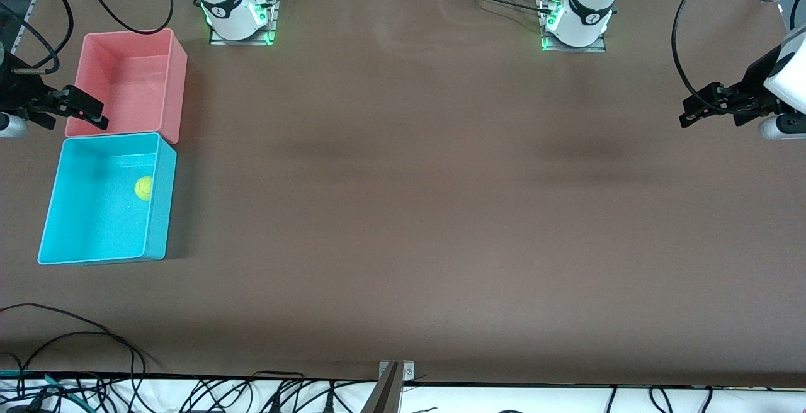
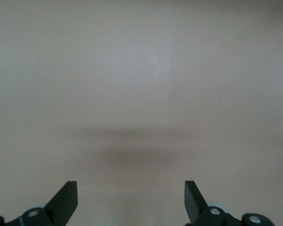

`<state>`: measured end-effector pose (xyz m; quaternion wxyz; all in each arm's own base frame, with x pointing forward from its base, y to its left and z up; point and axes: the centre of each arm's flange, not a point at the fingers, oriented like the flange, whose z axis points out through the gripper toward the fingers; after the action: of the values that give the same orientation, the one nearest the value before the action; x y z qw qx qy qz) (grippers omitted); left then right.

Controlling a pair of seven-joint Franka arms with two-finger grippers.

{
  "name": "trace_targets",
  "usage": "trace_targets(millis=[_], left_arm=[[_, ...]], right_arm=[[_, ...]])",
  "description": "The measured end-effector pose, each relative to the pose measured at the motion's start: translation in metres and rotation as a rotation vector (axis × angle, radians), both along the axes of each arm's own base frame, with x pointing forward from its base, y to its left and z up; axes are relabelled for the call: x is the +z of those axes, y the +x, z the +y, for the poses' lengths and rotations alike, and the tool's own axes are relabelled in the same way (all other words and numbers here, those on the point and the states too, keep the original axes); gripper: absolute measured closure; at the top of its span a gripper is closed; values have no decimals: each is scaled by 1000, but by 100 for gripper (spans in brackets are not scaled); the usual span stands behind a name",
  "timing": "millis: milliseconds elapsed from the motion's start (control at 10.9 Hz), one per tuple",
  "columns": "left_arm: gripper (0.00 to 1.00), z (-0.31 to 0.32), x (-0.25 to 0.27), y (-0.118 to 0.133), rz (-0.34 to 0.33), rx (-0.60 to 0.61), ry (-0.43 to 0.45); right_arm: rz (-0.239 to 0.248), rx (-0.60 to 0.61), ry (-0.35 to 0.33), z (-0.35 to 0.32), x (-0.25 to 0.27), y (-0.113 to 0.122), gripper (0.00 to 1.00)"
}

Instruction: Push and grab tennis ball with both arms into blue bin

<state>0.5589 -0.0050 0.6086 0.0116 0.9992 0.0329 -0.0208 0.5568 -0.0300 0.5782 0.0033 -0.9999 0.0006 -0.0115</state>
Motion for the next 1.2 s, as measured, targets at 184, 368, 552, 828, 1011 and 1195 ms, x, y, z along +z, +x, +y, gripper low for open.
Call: trace_targets(millis=[184, 368, 552, 828, 1011, 1195], left_arm=[[0, -1, 0, 0, 0, -3, 0], [0, -5, 0, 0, 0, -9, 0], [0, -13, -1, -1, 4, -25, 0], [0, -23, -1, -2, 10, -56, -1], [0, -21, -1, -2, 11, -74, -2], [0, -21, -2, -2, 12, -77, -2]], right_arm=[[1, -15, 0, -6, 0, -1, 0], [5, -35, 1, -18, 1, -3, 0], [5, -36, 1, -18, 1, -3, 0], [4, -27, 0, -14, 1, -2, 0], [4, -27, 0, -13, 1, -2, 0], [4, -26, 0, -13, 1, -2, 0]])
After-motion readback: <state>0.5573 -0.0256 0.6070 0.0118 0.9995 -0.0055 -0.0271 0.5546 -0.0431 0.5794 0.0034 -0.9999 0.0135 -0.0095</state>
